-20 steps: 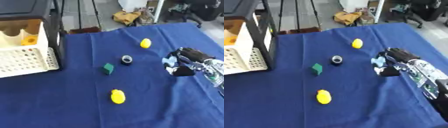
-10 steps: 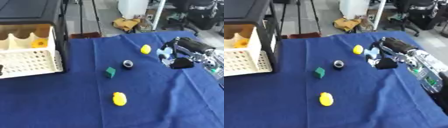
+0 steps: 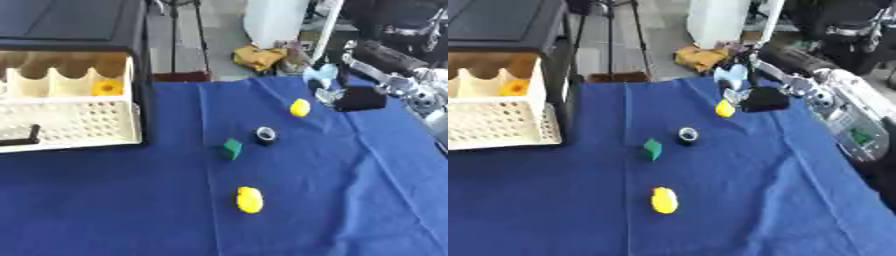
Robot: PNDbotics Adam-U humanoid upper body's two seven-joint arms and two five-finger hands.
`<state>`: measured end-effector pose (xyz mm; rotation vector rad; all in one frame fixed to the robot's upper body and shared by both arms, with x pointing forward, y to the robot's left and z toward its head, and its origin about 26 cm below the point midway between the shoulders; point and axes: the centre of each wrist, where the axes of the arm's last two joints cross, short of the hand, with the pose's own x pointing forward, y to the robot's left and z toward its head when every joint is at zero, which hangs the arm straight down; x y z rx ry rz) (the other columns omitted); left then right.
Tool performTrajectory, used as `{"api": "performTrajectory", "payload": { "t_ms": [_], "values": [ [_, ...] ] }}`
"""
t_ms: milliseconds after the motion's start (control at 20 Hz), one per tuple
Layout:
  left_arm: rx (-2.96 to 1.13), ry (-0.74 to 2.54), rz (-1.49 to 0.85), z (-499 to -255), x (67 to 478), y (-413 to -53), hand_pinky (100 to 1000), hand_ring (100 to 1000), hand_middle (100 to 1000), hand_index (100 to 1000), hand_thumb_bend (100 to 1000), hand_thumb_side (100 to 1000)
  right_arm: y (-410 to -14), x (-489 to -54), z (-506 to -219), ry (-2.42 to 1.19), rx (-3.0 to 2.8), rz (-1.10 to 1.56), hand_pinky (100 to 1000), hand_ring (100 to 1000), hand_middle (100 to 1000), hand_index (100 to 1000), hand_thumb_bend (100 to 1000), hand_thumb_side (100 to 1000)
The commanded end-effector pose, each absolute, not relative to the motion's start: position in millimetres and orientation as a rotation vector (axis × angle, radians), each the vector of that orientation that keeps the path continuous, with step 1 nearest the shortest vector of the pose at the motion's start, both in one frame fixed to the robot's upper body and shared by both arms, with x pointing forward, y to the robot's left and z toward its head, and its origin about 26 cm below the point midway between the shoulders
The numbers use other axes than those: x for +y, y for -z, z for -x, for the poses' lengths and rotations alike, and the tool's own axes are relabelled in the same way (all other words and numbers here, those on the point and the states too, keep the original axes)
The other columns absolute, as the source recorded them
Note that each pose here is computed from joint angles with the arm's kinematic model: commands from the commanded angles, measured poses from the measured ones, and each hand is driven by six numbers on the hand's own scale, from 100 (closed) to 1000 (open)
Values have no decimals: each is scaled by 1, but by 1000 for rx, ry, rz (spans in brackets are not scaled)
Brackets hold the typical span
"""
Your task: Pick up objects from table and place into drawer.
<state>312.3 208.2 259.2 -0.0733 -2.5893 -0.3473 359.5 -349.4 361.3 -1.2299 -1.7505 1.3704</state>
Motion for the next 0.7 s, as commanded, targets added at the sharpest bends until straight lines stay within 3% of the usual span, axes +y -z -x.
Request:
{"api": "performTrajectory", "payload": {
  "t_ms": [50,700],
  "values": [
    [-2606,380,64,-310,211,-267,507,758,705,931,128,1000,-386,-344,-350,-1360,-1815,1239,556,779,267,742,100,682],
    [-2600,453,89,-309,203,-270,502,757,704,931,127,1000,-426,-324,-346,-1265,-2000,1161,557,780,261,739,100,686]
  ]
}}
